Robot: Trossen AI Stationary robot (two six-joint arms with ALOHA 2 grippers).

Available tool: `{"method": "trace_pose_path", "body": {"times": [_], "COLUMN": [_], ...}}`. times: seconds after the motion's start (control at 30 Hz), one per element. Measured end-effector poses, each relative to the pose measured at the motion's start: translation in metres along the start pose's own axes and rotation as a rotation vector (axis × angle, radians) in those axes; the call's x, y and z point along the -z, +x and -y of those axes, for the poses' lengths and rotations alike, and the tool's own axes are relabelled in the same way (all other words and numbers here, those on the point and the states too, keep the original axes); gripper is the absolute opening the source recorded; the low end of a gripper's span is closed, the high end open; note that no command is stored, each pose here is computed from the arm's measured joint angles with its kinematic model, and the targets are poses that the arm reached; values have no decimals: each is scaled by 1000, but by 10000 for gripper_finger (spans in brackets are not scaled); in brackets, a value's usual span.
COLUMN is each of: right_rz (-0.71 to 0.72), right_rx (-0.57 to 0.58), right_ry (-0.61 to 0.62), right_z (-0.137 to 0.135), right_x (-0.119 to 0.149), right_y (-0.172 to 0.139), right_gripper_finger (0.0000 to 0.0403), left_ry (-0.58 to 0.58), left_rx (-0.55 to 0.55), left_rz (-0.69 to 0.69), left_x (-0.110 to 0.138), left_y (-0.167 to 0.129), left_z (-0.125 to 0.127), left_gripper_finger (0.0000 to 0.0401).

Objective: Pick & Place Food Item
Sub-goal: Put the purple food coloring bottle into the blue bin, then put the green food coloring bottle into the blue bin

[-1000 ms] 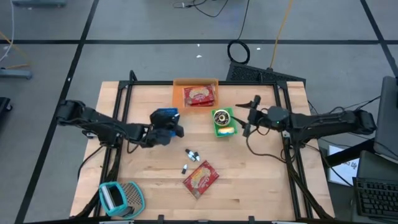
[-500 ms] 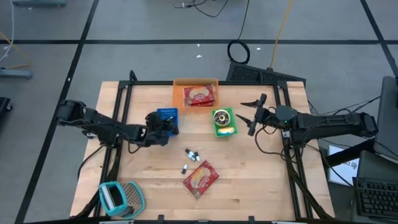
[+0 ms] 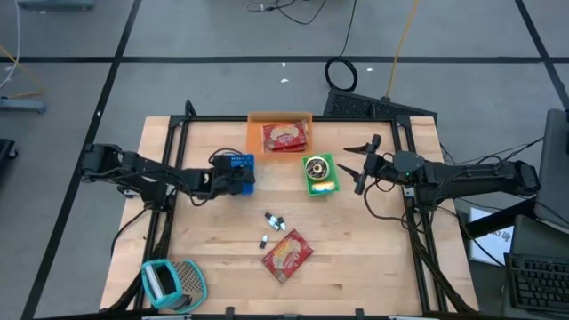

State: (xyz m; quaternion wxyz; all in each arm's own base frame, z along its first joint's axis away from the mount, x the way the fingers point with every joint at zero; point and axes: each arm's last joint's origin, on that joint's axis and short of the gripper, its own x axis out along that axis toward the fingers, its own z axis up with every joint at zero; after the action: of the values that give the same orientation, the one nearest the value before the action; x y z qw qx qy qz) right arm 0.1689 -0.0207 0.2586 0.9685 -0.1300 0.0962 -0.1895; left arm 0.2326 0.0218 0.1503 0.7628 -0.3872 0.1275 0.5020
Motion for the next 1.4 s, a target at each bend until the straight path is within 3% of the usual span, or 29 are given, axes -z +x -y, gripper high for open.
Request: {"method": "trace_pose_path", "body": {"times": [0.27,0.67,0.8,0.93,1.17,1.4], "right_rz": [0,-5,3,-22,-107,-265], "right_rx": [0,-11,-121,-266,-375,-512], "right_ry": [11,24,87,103,62,4], "right_z": [0,0,-6,-25,-73,-126], "right_x": [0,1,2,7,22,36], "right_y": [0,0,4,19,61,107], "right_gripper_finger": [238,238,238,238,238,238], "left_ry": [27,103,120,169,318,400], "left_rx": [-3,12,53,195,468,511], "left_rz": [-51,-89,-5,127,326,382], "left_x": [-3,-8,-19,-30,-39,-38], "left_y": [4,7,0,-16,-46,-54], "left_z": [-2,-1,9,28,59,65], "left_gripper_finger": [83,241,268,279,276,278]}}
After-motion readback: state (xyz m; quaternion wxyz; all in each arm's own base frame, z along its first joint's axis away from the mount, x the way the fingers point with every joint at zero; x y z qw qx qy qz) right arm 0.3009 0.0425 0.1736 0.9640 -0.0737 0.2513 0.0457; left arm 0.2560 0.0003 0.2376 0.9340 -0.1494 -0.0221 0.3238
